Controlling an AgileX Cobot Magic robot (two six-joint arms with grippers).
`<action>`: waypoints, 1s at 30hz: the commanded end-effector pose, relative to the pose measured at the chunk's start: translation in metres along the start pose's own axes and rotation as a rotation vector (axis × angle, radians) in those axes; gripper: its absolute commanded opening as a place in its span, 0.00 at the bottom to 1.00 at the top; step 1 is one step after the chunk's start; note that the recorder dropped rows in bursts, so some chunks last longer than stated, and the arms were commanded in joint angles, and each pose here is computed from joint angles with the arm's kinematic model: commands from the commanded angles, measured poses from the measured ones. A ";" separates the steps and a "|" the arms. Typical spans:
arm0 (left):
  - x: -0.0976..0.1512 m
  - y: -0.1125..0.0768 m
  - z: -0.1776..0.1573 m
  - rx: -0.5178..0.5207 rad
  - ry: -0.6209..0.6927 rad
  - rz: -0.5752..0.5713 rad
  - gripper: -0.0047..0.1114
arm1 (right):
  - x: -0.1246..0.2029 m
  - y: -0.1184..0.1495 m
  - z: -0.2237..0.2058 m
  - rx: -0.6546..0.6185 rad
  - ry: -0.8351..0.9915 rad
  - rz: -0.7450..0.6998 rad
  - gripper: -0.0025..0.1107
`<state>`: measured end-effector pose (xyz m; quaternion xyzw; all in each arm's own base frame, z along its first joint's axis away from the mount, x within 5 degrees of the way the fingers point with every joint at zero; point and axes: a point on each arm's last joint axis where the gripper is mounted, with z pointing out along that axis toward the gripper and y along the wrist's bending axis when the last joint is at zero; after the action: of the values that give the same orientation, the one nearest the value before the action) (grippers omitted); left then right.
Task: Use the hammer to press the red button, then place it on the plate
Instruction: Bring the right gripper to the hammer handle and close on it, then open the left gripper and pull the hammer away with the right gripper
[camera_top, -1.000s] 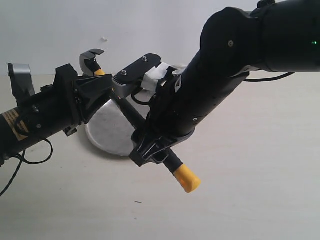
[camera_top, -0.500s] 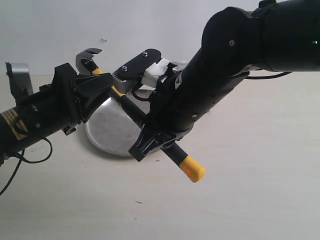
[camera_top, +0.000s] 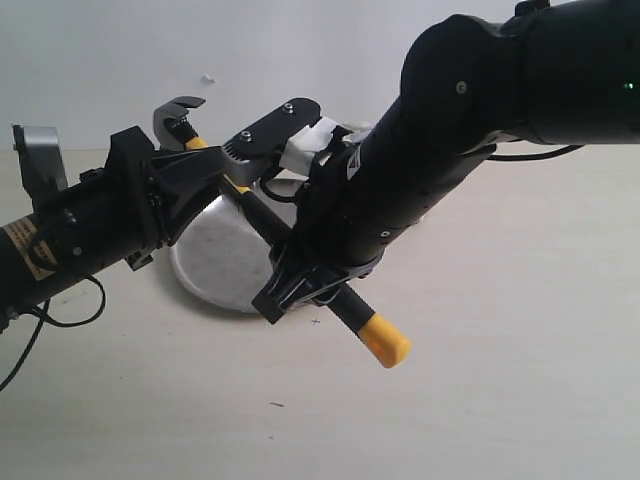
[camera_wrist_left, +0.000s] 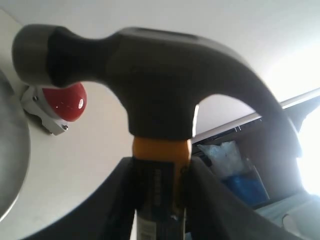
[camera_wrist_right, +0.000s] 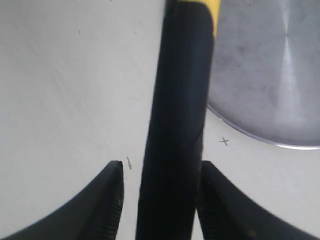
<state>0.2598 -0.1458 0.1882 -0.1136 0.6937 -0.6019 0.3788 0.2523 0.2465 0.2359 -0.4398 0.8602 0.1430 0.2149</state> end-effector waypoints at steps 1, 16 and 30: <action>-0.006 -0.012 0.000 0.089 -0.042 0.010 0.04 | -0.001 0.000 -0.002 0.003 0.003 0.006 0.42; -0.006 -0.012 0.000 0.089 -0.042 0.010 0.04 | 0.002 -0.003 -0.002 0.031 0.044 0.008 0.11; -0.005 -0.012 0.000 0.091 -0.029 0.006 0.32 | -0.002 0.001 -0.027 0.035 -0.024 0.010 0.02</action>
<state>0.2590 -0.1459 0.1926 -0.1140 0.6808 -0.6158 0.3797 0.2476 0.2379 0.2473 -0.4307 0.8683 0.1257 0.2114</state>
